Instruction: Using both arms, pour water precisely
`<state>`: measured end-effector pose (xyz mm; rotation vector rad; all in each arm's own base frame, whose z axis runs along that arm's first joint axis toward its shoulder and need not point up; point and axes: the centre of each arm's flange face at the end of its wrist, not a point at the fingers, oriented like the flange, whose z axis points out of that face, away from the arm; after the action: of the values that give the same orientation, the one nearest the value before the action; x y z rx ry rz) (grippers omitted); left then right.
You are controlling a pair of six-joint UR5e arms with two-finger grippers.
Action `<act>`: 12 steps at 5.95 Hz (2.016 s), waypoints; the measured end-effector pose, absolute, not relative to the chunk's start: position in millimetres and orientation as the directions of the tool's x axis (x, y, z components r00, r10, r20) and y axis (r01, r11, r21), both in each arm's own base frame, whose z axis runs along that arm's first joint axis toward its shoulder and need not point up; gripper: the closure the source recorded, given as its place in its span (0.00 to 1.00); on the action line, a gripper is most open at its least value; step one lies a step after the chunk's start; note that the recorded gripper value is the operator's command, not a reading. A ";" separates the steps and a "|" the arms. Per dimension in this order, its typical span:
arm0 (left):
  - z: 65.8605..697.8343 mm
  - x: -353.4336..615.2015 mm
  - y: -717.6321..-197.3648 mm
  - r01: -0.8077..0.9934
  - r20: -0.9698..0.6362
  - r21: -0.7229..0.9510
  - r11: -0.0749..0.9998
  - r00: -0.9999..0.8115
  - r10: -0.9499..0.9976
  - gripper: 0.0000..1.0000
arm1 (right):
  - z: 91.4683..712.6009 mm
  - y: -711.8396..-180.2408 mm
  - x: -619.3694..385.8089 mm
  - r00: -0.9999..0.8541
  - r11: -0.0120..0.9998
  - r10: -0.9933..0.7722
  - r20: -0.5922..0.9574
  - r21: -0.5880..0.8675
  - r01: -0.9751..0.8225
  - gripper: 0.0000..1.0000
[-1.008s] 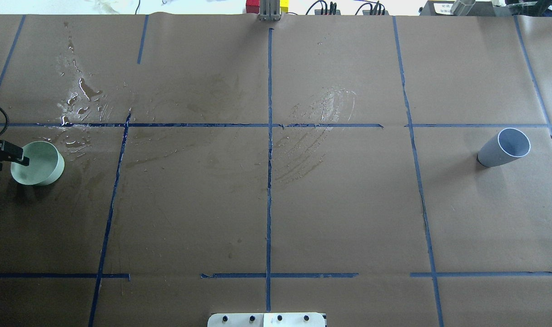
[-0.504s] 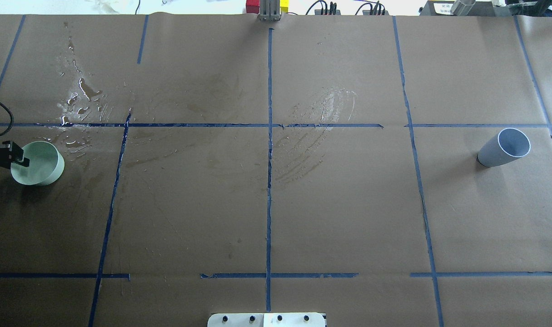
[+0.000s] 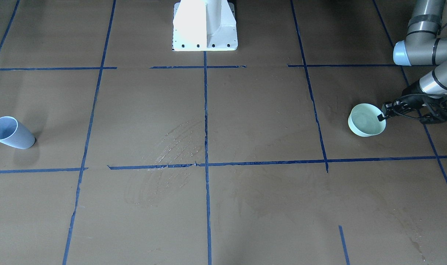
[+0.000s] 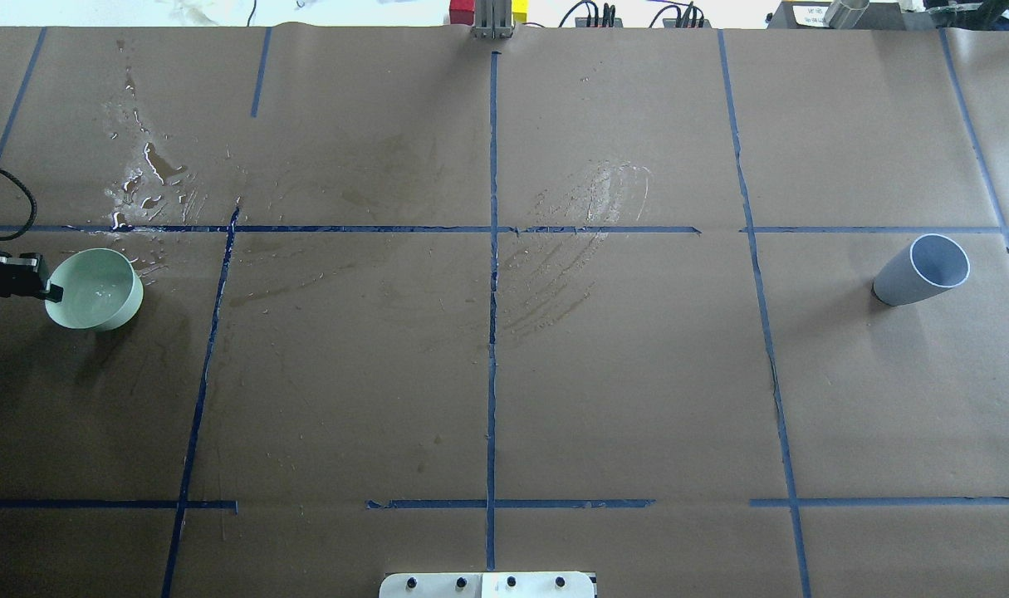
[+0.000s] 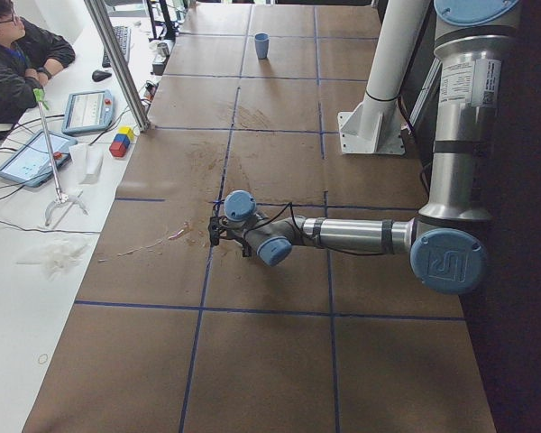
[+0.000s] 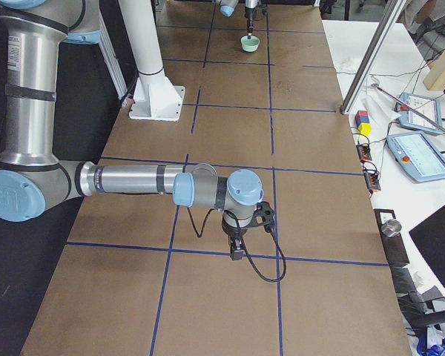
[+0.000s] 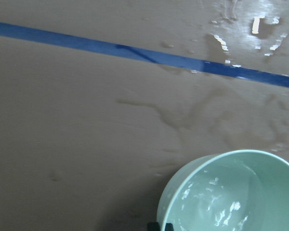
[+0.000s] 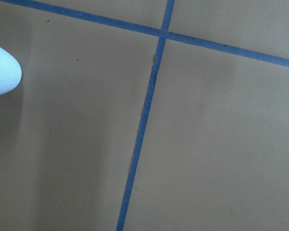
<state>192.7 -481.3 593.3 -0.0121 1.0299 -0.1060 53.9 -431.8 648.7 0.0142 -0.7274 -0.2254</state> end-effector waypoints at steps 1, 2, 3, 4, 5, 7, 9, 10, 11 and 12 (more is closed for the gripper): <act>558.6 198.8 -491.6 0.101 -0.874 -0.051 0.994 0.477 -0.094 1.00 | 648.9 -431.7 53.9 0.724 0.976 -0.209 0.658 0.091 0.199 0.00; 509.8 217.8 -509.2 0.132 -0.895 -0.069 0.989 0.429 -0.120 1.00 | 648.9 -431.7 53.9 0.724 0.976 -0.209 0.658 0.090 0.199 0.00; 459.9 254.2 -521.4 0.135 -0.912 -0.099 0.986 0.384 -0.144 1.00 | 649.0 -431.7 53.9 0.724 0.976 -0.209 0.658 0.090 0.199 0.00; 412.1 299.5 -527.4 0.121 -0.919 -0.127 0.984 0.360 -0.163 1.00 | 649.5 -431.6 53.9 0.724 0.976 -0.208 0.658 0.089 0.199 0.00; 363.3 345.2 -533.0 0.117 -0.914 -0.139 0.983 0.368 -0.173 1.00 | 650.3 -431.5 53.9 0.724 0.976 -0.207 0.658 0.088 0.199 0.00; 276.5 450.4 -521.1 0.126 -0.898 -0.143 0.982 0.400 -0.182 1.00 | 651.7 -431.6 53.9 0.724 0.977 -0.203 0.659 0.084 0.198 0.00; 226.8 547.6 -505.2 0.161 -0.884 -0.150 0.976 0.420 -0.205 1.00 | 652.1 -431.8 53.9 0.726 0.978 -0.194 0.660 0.076 0.192 0.00; 221.0 569.5 -500.1 0.171 -0.878 -0.146 0.974 0.431 -0.207 1.00 | 652.2 -431.8 53.9 0.726 0.979 -0.192 0.660 0.075 0.190 0.00; 222.0 578.1 -498.1 0.177 -0.874 -0.143 0.974 0.439 -0.208 1.00 | 652.2 -431.8 53.9 0.727 0.979 -0.191 0.660 0.074 0.190 0.00; 225.4 579.9 -498.0 0.180 -0.871 -0.142 0.973 0.445 -0.209 1.00 | 652.2 -431.8 53.9 0.727 0.979 -0.190 0.660 0.074 0.189 0.00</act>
<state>579.9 -498.0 225.4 -0.0299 1.0831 -0.2415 53.9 -431.8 652.2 0.0014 -0.7279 -0.2093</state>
